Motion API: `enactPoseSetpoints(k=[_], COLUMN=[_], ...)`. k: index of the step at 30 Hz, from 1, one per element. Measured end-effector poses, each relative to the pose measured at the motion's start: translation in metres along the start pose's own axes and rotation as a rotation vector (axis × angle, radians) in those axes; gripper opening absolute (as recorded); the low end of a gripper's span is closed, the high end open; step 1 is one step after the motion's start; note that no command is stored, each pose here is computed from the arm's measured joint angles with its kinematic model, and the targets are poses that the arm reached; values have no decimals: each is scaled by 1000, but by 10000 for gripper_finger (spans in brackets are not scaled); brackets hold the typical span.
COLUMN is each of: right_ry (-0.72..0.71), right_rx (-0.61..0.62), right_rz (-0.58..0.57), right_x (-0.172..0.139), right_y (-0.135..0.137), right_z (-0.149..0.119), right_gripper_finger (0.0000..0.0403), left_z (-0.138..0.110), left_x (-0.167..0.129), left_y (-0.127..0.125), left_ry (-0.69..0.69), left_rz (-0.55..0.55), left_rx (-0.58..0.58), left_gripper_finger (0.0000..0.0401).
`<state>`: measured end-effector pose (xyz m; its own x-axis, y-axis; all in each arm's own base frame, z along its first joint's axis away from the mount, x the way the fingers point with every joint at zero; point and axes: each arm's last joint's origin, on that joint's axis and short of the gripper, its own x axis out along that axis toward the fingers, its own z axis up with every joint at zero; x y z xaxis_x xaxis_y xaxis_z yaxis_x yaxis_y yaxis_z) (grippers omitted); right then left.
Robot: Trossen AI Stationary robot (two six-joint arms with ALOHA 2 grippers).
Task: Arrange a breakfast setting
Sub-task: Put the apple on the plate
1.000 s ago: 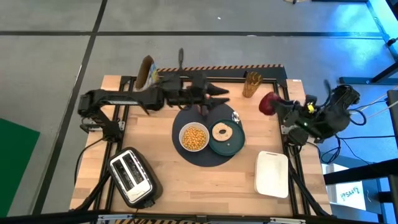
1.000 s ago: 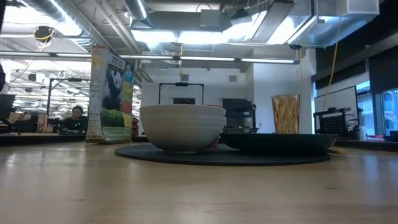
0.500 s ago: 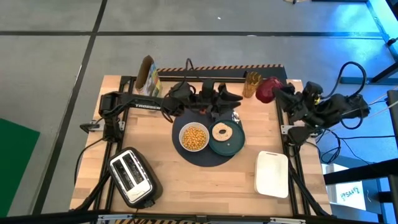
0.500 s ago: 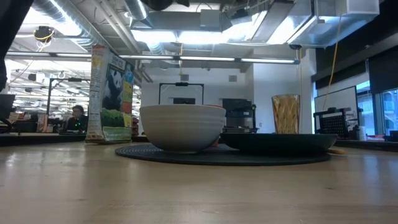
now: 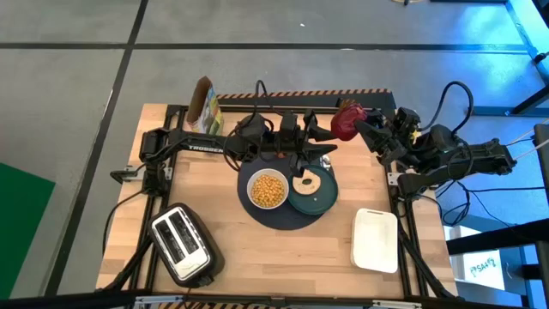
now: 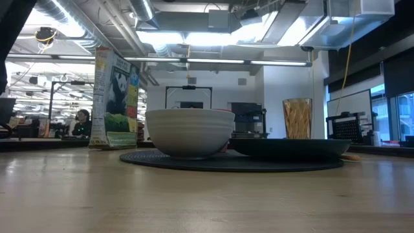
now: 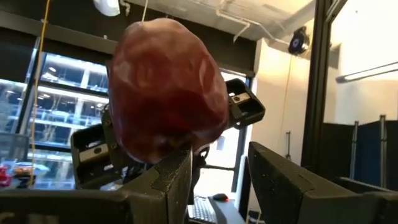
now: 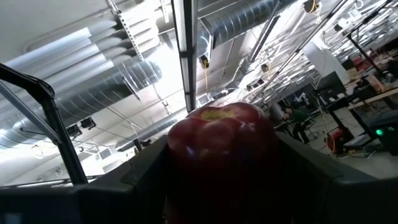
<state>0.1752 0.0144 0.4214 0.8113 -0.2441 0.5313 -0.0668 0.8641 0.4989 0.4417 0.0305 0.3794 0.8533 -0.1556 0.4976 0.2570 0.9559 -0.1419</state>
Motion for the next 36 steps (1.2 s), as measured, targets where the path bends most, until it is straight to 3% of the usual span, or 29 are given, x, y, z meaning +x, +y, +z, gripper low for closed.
enactPoseSetpoints(k=[18, 27, 36], right_ry=[-35, 6, 0], right_rx=[10, -24, -35], right_rz=[57, 13, -15], right_x=[-2, -2, -2], right_y=[3, 0, -1], right_z=[8, 3, 3], right_gripper_finger=[234, 234, 234], left_z=[1, 3, 2], left_x=[1, 1, 1], left_y=[8, 10, 10], left_ry=[24, 16, 29], left_rz=[130, 108, 90], left_rx=[68, 73, 71], left_gripper_finger=[151, 150, 105])
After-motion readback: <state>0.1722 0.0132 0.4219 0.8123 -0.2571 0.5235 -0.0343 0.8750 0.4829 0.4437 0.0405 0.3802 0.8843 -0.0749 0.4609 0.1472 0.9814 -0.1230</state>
